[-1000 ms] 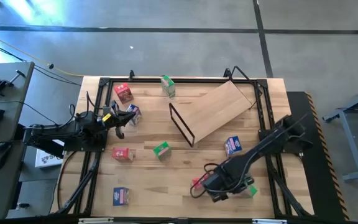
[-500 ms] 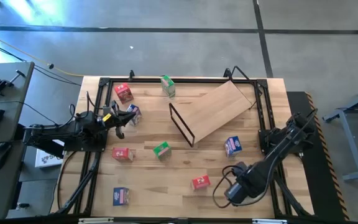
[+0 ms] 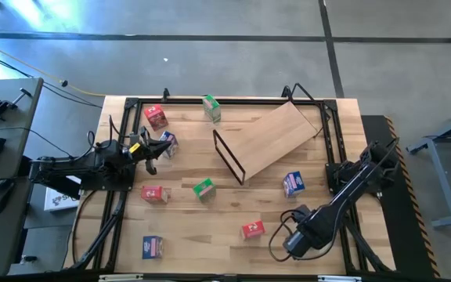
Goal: Stack cereal on shelf
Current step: Put the bottom green cereal box on the shelf
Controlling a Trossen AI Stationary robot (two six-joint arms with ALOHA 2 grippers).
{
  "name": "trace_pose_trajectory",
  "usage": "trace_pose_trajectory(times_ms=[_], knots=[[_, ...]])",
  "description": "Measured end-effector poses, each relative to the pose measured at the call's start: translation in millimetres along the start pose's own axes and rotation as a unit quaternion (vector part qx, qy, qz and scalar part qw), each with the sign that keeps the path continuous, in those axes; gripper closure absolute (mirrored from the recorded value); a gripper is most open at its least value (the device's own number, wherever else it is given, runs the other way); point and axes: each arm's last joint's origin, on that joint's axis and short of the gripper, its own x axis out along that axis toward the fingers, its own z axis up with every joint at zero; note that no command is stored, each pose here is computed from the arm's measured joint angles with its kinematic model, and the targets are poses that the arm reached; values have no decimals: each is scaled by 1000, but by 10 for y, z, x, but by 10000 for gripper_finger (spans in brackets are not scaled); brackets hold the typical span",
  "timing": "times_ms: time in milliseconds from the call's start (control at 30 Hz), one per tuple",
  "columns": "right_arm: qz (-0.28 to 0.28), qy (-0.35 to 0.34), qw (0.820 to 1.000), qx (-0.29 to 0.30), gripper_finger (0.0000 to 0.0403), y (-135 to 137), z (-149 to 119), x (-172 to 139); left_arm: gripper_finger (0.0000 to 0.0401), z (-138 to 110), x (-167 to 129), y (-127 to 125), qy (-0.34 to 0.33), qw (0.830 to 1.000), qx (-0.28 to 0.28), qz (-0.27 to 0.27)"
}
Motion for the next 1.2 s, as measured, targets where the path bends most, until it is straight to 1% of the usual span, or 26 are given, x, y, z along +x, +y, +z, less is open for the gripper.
trace_pose_trajectory(times_ms=[133, 200, 267, 433, 533, 667, 833, 1000, 1100, 1200], knots=[[-6, -5, 1000, 5, 148, -4, -1, -19, 398, 0, 0, 0, 0, 1000, 0, 0], [11, -19, 1000, 4, 148, 27, 0, -93, 398, 0, 0, 0, 0, 1000, 0, 0], [17, -31, 999, 8, 148, 36, 16, -170, 398, 0, 0, 0, 0, 1000, 0, 0], [-5, -29, 999, 28, 147, -3, 49, -247, 398, 0, 0, 0, 0, 1000, 0, 0], [-5, -20, 999, 29, 137, 6, 68, -254, 398, 0, 0, 0, 0, 1000, 0, 0], [5, -43, 999, 22, 117, 21, 98, -258, 398, 0, 0, 0, 0, 1000, 0, 0], [-5, -46, 999, 0, 107, 19, 168, -164, 398, -1, 0, -4, 1, 1000, 0, -7], [7, -41, 999, -27, 106, 57, 229, -41, 398, -1, 0, -5, 1, 1000, 0, -9], [9, -38, 999, -28, 107, 62, 245, 24, 398, -1, 0, -5, 1, 1000, 0, -9], [29, -28, 999, -33, 108, 102, 245, 72, 398, -1, 0, -5, 1, 1000, 0, -9]])
